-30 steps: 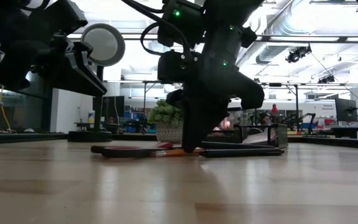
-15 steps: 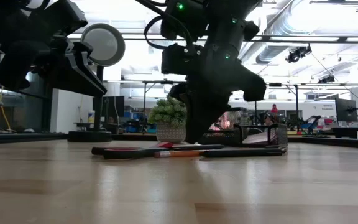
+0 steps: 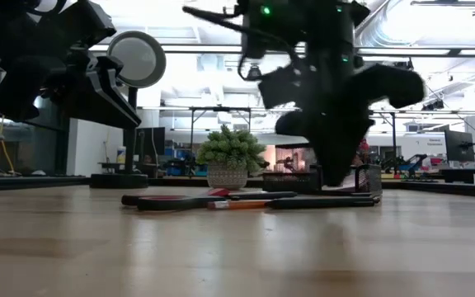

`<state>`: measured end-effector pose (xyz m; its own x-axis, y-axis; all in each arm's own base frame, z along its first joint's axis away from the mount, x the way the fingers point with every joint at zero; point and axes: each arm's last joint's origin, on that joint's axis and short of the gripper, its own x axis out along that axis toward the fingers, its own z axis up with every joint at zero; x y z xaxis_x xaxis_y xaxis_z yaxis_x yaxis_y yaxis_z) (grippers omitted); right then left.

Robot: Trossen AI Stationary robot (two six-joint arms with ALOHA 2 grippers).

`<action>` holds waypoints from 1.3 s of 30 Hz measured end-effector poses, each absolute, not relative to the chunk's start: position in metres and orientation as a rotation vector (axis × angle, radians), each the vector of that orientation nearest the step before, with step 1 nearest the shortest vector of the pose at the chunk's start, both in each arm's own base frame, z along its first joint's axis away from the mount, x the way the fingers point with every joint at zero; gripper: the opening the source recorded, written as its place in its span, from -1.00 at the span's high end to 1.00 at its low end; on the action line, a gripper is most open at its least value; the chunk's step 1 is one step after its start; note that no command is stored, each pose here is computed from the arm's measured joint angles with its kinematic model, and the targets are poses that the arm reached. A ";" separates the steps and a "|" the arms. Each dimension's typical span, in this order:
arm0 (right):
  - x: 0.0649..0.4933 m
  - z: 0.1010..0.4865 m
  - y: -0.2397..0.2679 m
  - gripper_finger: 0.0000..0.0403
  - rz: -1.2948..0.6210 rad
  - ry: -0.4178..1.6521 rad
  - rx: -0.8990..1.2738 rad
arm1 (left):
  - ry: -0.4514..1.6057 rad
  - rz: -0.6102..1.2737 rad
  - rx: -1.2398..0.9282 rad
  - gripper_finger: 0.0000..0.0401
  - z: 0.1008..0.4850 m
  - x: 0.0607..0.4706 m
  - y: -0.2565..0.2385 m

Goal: Pick and place office supplies into organizer
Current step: Put the center black ballpen into the black desk organizer

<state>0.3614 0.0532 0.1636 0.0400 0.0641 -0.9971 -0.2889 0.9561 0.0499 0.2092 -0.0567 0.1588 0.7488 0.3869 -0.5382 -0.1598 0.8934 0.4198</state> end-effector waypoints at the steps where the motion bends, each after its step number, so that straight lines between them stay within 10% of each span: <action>1: 0.359 0.161 0.053 0.78 0.260 1.526 -0.177 | 0.662 0.306 0.363 0.67 0.159 0.209 -0.057; 39: 0.351 0.140 0.054 0.43 0.244 1.511 -0.037 | 0.666 0.307 0.362 0.67 0.158 0.209 -0.057</action>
